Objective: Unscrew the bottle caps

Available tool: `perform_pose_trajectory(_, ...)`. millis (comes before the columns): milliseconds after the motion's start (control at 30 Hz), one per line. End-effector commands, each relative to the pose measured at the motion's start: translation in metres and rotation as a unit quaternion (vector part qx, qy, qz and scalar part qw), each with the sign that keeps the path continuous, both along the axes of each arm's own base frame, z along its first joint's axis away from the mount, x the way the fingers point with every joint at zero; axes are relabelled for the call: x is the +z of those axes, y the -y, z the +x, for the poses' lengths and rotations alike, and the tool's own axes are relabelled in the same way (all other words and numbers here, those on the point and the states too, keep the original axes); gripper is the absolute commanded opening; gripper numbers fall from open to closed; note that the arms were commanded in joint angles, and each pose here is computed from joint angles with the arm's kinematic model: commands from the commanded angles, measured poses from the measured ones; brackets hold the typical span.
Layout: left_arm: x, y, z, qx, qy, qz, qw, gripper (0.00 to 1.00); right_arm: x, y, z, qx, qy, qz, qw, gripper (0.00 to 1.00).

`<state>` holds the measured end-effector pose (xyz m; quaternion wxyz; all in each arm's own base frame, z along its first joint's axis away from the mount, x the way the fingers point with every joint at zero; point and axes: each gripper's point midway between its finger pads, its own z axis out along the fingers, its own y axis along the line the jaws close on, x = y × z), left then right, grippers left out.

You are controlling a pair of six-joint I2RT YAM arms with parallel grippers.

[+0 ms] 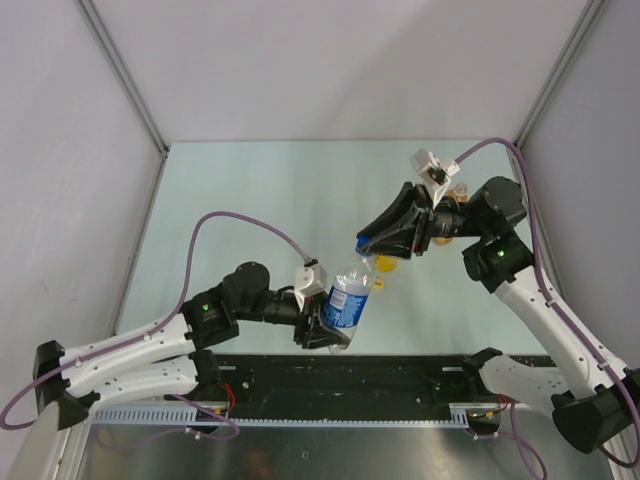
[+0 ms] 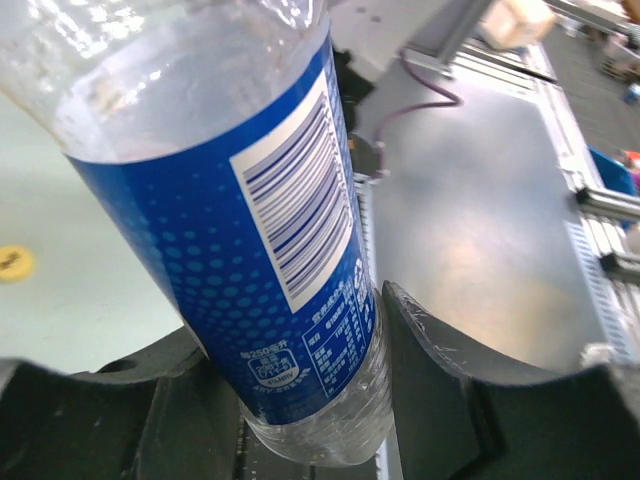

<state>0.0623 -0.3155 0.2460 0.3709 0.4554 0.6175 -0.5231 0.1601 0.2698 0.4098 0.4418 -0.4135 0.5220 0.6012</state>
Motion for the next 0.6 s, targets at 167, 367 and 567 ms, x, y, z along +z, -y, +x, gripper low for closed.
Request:
perform_pose_trajectory(167,0.104,-0.025,-0.083,-0.242,0.095,-0.196,0.946,0.26,0.005,0.003,-0.045,0.109,0.110,0.005,0.988,0.00)
perform_pose_trajectory(367,0.098,-0.020,-0.071,-0.203,0.091,-0.194,0.956,0.28,0.012,0.002,-0.042,0.089,0.108,0.014,0.990,0.09)
perform_pose_trajectory(567,0.073,-0.007,-0.044,-0.147,0.053,-0.157,0.975,0.30,0.021,0.006,-0.042,0.075,0.100,0.023,0.992,0.43)
